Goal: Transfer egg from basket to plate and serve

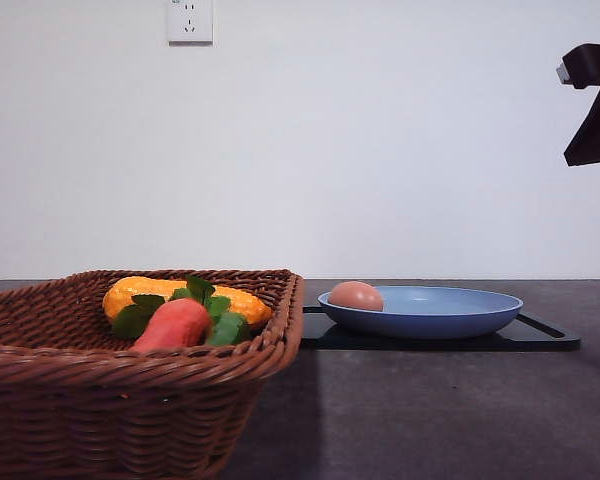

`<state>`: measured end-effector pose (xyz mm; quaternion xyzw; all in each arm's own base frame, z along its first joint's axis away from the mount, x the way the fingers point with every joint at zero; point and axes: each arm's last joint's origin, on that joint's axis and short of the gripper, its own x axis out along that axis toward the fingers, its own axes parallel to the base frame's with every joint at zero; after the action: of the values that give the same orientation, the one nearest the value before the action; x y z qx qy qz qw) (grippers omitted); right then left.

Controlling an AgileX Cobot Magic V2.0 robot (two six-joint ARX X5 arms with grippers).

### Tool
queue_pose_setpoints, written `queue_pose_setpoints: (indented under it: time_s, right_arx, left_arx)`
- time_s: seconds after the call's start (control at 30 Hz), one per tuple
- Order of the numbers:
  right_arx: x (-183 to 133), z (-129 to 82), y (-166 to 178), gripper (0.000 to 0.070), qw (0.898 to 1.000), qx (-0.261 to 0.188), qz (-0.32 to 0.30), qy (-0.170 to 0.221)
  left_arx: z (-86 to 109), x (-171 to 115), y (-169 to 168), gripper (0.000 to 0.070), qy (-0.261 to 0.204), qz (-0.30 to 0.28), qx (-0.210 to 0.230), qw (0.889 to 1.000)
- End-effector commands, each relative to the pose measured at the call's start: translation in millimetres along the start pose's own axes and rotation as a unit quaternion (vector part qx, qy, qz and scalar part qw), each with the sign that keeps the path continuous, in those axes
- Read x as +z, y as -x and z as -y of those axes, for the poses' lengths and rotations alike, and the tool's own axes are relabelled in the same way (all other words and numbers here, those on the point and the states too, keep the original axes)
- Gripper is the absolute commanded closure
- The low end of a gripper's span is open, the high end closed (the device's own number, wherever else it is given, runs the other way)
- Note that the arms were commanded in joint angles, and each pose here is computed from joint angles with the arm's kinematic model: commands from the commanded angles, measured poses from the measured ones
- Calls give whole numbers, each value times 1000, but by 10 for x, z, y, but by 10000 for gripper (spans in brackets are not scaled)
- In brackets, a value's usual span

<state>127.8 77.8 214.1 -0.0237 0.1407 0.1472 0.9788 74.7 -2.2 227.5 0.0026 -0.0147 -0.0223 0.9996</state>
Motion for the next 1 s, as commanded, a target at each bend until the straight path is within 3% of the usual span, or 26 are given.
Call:
queue_pose_setpoints:
  time_s: [0.0,0.4,0.97]
  right_arx:
    - [46,-16,5,700,1000,3,9,-7]
    - [46,-16,5,700,1000,3,9,-6]
    - [46,-16,6,700,1000,3,9,-7]
  left_arx:
    - [-13,-91,-40,700,1,2,8,1000]
    - [-34,-802,-186,700,22,-105,18,994]
    - [-34,-809,-189,700,22,-104,18,994]
